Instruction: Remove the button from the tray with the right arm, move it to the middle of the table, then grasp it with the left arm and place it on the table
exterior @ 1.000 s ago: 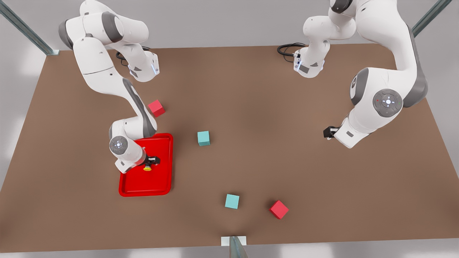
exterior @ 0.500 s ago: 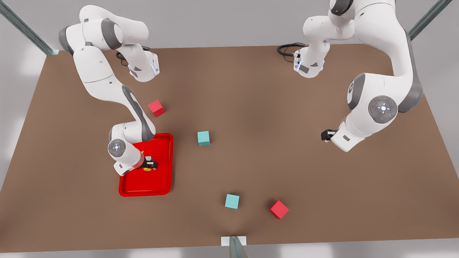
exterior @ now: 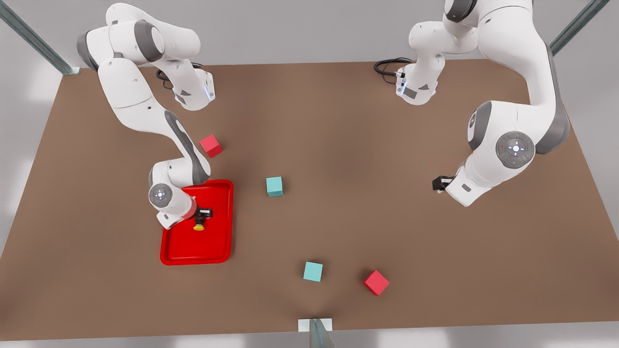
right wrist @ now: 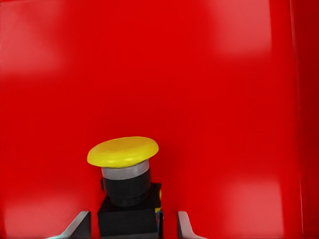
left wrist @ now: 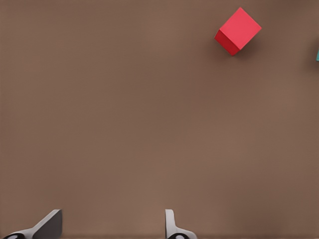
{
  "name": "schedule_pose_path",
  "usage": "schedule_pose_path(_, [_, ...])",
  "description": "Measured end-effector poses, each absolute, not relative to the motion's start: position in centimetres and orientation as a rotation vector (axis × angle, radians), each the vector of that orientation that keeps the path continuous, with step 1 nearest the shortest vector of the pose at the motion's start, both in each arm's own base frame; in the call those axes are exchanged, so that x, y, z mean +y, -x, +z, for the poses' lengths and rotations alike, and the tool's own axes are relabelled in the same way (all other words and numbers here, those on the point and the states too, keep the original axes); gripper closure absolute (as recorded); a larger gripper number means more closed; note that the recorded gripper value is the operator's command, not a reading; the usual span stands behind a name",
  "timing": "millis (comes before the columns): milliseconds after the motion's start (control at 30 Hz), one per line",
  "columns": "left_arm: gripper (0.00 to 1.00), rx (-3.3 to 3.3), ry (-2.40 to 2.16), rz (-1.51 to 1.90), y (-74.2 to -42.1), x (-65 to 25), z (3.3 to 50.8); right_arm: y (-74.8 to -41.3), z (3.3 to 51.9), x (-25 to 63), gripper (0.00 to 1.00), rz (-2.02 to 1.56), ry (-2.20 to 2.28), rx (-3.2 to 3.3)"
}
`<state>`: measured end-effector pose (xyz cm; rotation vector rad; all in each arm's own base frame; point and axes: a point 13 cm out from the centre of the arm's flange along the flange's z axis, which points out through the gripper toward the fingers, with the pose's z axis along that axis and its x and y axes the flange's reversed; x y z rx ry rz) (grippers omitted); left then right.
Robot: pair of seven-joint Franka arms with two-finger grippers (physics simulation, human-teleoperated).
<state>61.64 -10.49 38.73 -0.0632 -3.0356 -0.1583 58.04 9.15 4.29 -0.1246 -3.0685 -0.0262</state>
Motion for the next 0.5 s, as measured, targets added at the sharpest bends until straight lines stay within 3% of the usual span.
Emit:
schedule_pose_path(67, [0.00,-3.036,0.063,-0.158,-61.7,-10.5,38.7,-57.9,4.3,9.5,0.56,-0.036,0.117,-3.066])
schedule_pose_path(233, [0.00,-3.036,0.062,-0.158,-61.7,-10.5,38.7,-58.7,5.0,10.2,0.57,-0.053,0.089,-3.077])
schedule_pose_path(500, [0.00,-3.037,0.062,-0.160,-61.7,-10.5,38.8,-65.5,17.4,16.7,0.57,-0.108,-0.100,-3.194])
